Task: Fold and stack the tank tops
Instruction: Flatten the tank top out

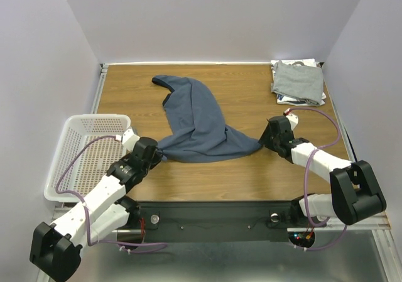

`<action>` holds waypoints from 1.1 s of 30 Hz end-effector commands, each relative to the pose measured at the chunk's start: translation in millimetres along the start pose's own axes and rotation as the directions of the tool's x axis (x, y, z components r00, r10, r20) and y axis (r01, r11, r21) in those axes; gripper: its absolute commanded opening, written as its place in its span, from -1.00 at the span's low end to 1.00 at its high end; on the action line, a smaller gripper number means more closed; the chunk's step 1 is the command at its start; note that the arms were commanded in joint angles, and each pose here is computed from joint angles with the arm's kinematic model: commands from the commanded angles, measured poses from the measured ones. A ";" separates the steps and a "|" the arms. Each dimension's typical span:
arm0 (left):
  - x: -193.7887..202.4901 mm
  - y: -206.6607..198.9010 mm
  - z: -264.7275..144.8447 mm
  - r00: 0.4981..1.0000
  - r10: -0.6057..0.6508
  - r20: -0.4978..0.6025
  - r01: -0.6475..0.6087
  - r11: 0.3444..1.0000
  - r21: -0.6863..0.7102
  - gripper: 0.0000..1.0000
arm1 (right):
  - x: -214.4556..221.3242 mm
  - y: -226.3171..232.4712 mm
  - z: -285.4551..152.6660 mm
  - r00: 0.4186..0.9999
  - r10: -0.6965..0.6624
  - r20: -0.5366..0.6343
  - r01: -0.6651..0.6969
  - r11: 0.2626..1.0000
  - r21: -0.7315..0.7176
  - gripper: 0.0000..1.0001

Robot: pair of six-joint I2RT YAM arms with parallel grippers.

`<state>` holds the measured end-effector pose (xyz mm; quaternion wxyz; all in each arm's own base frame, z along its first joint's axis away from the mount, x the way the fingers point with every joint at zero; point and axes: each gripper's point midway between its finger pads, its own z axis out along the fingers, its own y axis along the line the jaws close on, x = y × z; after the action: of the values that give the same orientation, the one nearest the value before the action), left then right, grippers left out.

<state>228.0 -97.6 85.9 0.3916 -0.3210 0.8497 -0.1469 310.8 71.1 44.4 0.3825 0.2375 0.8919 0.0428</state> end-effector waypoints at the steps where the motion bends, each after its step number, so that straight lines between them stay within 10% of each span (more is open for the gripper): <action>1: -30.5 -21.5 -13.3 0.998 0.001 0.067 -0.005 0.998 0.061 -1.00 | -7.5 21.2 -4.1 0.999 0.053 0.011 -0.052 0.993 -0.105 0.17; 15: -46.8 -42.9 -24.3 0.996 -0.003 0.086 -0.007 0.993 0.116 -1.00 | 21.3 35.6 4.2 0.991 0.095 -0.093 -0.111 0.975 -0.193 -0.30; 19: -60.0 -56.8 -31.6 0.994 0.000 0.109 -0.015 0.990 0.140 -1.00 | 9.7 36.8 3.8 0.994 0.089 -0.056 -0.098 0.977 -0.187 -0.70; 27: -146.3 -132.9 -92.7 0.958 0.016 0.287 -0.098 0.957 0.274 -1.00 | -106.0 70.2 -47.5 0.978 0.088 0.190 -0.048 0.978 -0.205 -0.99; 33: -242.7 -205.4 -190.6 0.879 -0.048 0.474 -0.168 0.900 0.402 -1.00 | -263.0 117.5 -176.3 0.852 0.176 0.494 -0.014 0.949 -0.314 -0.99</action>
<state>293.4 -110.7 349.1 0.5656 -0.2433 0.7532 -0.2314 393.4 101.3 248.4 0.5312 0.2199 0.8050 0.1463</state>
